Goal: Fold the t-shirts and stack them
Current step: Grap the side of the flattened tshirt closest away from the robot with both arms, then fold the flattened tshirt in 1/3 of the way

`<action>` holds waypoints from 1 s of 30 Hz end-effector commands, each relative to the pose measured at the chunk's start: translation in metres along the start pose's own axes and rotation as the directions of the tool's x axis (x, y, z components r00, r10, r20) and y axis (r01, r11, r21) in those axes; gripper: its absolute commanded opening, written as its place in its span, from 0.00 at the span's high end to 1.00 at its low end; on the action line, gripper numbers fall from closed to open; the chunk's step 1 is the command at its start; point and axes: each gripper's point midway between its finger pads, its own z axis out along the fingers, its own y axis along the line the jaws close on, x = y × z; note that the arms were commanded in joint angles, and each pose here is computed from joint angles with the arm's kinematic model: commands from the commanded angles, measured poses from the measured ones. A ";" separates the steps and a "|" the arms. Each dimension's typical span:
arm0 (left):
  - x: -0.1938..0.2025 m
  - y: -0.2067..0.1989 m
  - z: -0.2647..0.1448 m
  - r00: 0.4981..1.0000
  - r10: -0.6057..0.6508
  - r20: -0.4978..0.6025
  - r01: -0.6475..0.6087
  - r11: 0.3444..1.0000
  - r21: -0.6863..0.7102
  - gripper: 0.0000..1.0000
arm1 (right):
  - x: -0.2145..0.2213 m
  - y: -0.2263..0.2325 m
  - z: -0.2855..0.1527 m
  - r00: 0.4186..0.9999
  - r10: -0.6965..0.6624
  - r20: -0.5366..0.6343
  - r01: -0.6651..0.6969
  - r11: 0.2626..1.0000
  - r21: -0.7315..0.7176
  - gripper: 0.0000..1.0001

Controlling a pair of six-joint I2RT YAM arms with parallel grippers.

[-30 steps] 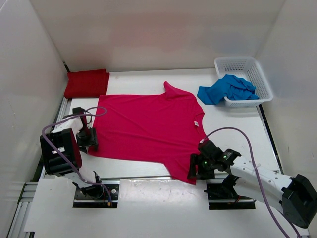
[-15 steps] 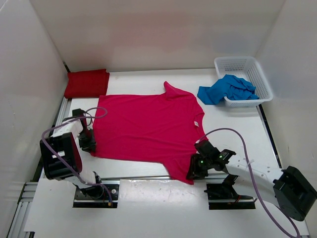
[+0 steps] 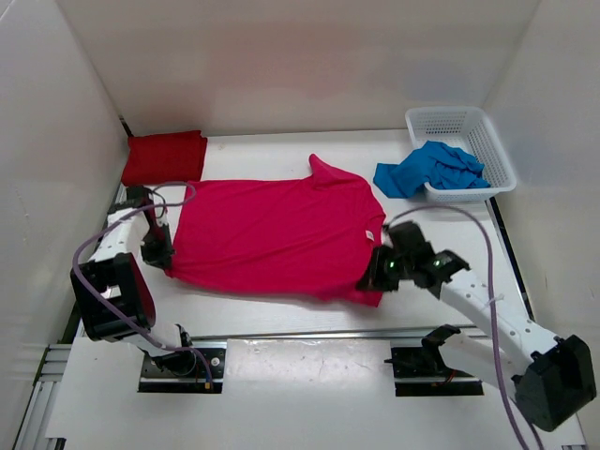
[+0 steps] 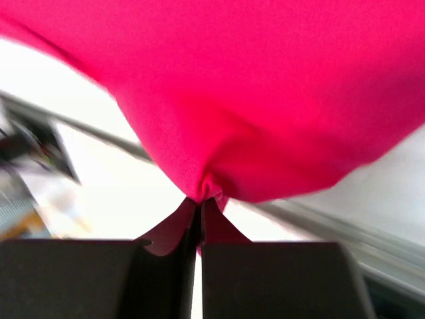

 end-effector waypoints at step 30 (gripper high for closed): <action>-0.056 -0.015 -0.004 0.990 0.137 -0.034 -0.140 0.983 -0.120 0.80 | -0.144 -0.019 -0.003 0.990 -0.133 -0.039 0.136 0.986 0.093 1.00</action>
